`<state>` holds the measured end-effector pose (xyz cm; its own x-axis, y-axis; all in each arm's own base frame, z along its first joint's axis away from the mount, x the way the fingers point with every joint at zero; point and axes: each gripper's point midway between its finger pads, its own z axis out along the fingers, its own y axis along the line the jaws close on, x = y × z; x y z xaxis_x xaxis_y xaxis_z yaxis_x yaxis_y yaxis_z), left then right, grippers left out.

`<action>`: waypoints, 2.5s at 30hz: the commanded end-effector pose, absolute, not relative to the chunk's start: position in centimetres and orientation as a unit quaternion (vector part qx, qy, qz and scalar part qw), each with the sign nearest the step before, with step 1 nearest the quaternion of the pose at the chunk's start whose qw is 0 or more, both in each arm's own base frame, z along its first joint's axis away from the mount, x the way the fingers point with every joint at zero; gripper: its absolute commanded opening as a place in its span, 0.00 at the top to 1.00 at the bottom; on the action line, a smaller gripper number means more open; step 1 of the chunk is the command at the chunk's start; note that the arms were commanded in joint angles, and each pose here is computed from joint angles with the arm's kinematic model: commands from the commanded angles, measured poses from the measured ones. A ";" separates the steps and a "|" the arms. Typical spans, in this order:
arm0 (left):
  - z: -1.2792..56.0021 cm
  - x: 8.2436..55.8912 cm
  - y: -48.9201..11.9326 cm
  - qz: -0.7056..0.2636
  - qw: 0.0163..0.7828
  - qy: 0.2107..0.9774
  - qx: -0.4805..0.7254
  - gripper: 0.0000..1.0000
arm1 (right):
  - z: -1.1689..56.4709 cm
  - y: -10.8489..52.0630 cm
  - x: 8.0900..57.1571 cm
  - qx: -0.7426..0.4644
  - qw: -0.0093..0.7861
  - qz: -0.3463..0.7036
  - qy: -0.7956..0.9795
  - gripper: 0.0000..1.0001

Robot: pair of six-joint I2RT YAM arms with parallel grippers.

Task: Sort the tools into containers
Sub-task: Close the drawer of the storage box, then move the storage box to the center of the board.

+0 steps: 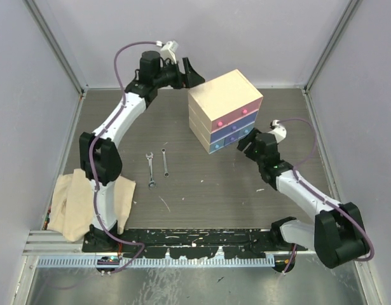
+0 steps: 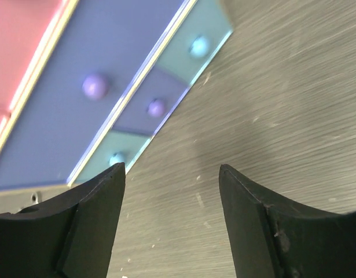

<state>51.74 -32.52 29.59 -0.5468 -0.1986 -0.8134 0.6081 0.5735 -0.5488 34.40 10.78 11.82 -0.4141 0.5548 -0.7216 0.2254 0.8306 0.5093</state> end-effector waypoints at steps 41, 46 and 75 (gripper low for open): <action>18.4 32.5 -11.7 -0.184 0.396 0.899 -0.047 0.20 | 31.1 9.3 53.7 -0.014 0.523 0.381 0.762 0.30; 17.9 32.7 -12.3 -0.196 0.387 0.900 -0.044 0.22 | 29.8 10.2 53.6 -0.014 0.497 0.401 0.769 0.34; 23.1 35.4 -12.3 -0.192 0.452 0.871 -0.027 0.25 | 28.1 17.1 49.9 -0.010 0.507 0.334 0.795 0.37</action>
<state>33.06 -12.23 18.34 -0.7016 -0.2223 -0.6770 0.0652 0.9261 -0.3717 51.34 18.74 25.04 -0.5451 0.2765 -0.7915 -0.4223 0.7250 0.5441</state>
